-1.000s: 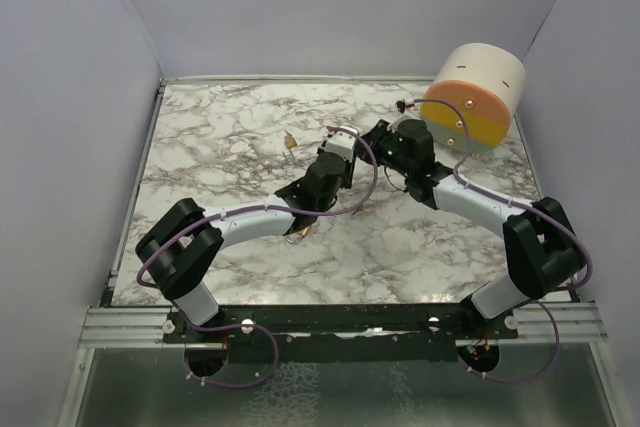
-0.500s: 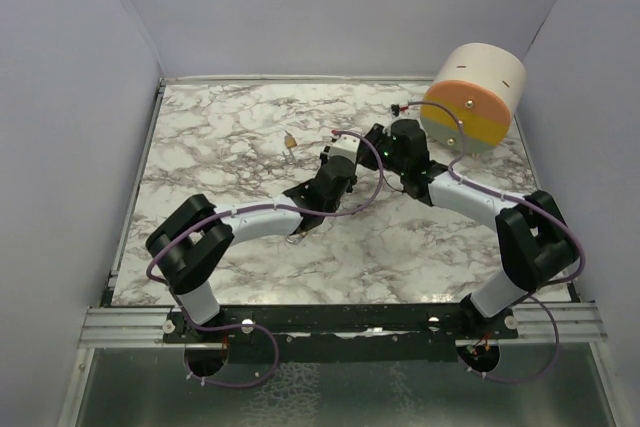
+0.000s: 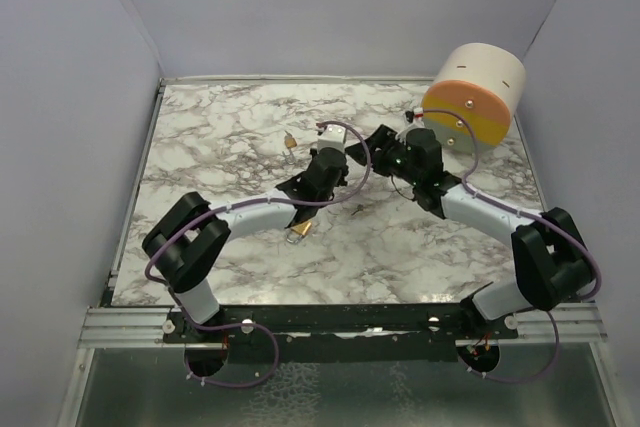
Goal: Unlock with the key
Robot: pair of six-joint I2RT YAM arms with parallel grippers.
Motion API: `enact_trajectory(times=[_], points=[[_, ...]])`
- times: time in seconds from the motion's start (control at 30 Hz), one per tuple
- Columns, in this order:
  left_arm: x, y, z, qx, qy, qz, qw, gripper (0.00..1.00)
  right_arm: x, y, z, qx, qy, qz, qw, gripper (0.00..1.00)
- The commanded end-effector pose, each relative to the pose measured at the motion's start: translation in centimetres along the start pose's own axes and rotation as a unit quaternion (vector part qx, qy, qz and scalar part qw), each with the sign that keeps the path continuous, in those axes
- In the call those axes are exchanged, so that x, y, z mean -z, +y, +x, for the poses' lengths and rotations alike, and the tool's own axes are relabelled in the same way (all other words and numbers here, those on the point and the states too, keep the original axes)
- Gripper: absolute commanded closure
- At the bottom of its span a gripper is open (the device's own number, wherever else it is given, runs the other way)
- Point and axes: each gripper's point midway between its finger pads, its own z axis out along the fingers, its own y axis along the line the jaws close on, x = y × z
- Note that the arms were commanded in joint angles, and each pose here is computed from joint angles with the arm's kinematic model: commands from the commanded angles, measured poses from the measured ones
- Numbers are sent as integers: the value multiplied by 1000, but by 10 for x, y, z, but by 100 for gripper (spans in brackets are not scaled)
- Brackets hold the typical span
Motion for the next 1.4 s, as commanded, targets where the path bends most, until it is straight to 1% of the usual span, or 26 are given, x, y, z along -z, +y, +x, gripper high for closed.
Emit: enact_trajectory(times=[0.0,0.13,0.2,0.33,0.37,0.4,0.47,0.53,0.57,0.6,0.7,0.8,0.83,0.87,0.9,0.93,0.97,1.0,1.03,1.07,1.13,1.17,1.23,1.27,1.37], points=[[5,3,-25,59,-9,33,998,100,11,6,-34,12,-47,-13,999,38],[6,21,-26,75,-4,20,997,100,14,-10,-33,26,-47,23,998,37],[8,30,-27,86,-5,16,996,100,12,-17,-32,49,-38,41,997,37],[11,42,-30,97,-7,16,995,100,-1,-34,-21,106,20,77,991,36],[12,44,-31,100,-8,17,995,95,-4,-37,-17,111,36,83,990,36],[14,46,-32,102,-11,18,995,85,-5,-39,-13,119,47,84,988,36],[18,49,-36,107,-19,23,994,49,-4,-37,-12,130,50,73,988,36],[23,53,-37,113,-23,21,993,18,-2,-37,-14,135,41,73,987,36],[25,56,-36,115,-24,17,993,5,-1,-38,-15,138,39,76,987,36],[27,58,-36,117,-25,15,993,2,0,-39,-17,143,37,80,986,36],[31,65,-31,115,-11,5,993,1,1,-44,-17,154,43,92,983,34],[33,68,-19,110,15,2,994,1,1,-47,-9,163,65,90,980,33],[34,68,-15,109,25,3,994,1,1,-49,-6,162,72,93,980,45],[35,68,-9,107,36,4,994,1,2,-49,-3,160,80,90,980,64],[35,68,-3,104,48,5,993,1,2,-50,0,160,87,89,979,78],[37,69,3,100,62,4,993,1,3,-51,3,158,92,91,979,84],[38,69,10,96,77,4,992,2,3,-51,4,157,96,90,979,85],[40,69,18,92,92,5,991,2,4,-49,5,158,98,85,979,82],[43,69,25,89,107,7,990,3,4,-48,6,159,101,81,979,74],[46,71,34,85,127,3,988,3,5,-46,6,161,102,76,979,62],[53,71,47,83,152,9,985,3,5,-41,7,165,107,63,978,30],[57,71,54,84,164,11,983,3,5,-39,8,165,109,60,978,26],[65,73,66,87,185,11,979,2,4,-39,8,164,111,57,978,23],[68,74,72,88,193,11,977,2,4,-39,9,164,112,55,978,20],[76,75,84,92,213,10,973,2,3,-39,12,162,117,53,978,20]])
